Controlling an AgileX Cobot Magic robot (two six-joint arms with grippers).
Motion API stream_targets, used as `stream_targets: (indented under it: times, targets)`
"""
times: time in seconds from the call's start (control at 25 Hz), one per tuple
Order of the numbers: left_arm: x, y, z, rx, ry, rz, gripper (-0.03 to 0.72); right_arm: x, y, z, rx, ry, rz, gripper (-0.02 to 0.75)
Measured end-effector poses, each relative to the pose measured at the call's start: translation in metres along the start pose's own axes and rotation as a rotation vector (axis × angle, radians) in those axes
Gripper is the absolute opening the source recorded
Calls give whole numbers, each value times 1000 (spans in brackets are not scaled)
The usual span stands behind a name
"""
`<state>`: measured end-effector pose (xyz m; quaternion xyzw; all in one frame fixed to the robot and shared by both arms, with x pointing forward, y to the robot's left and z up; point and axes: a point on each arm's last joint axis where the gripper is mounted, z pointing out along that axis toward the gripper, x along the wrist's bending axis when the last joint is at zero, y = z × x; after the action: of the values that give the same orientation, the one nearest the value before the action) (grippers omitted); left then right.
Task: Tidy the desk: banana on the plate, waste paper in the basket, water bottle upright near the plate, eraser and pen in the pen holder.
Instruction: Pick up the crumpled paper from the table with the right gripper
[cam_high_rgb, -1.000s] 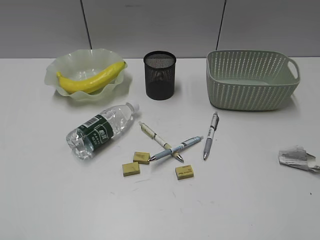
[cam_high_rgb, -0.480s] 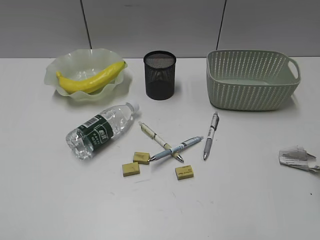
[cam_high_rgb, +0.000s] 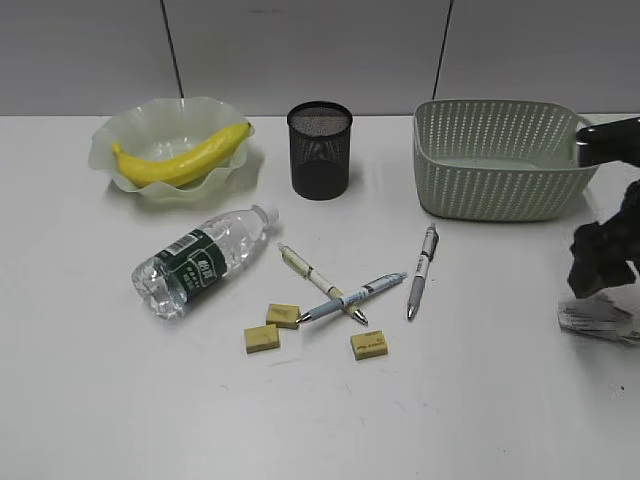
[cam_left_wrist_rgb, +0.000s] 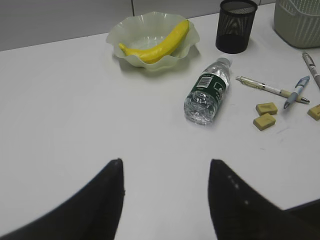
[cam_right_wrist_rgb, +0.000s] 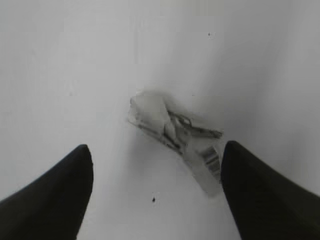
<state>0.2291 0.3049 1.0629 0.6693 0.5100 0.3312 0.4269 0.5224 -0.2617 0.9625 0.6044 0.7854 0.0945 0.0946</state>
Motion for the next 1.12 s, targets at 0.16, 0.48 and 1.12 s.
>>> stream_targets:
  times: [0.16, 0.48, 1.12]
  targets:
    - [0, 0, 0, 0, 0, 0, 405, -2, 16, 32, 60, 7, 10, 612]
    - [0, 0, 0, 0, 0, 0, 405, -4, 16, 76, 210, 19, 45, 488]
    - [0, 0, 0, 0, 0, 0, 405, -4, 33, -28, -145, 10, 82, 13]
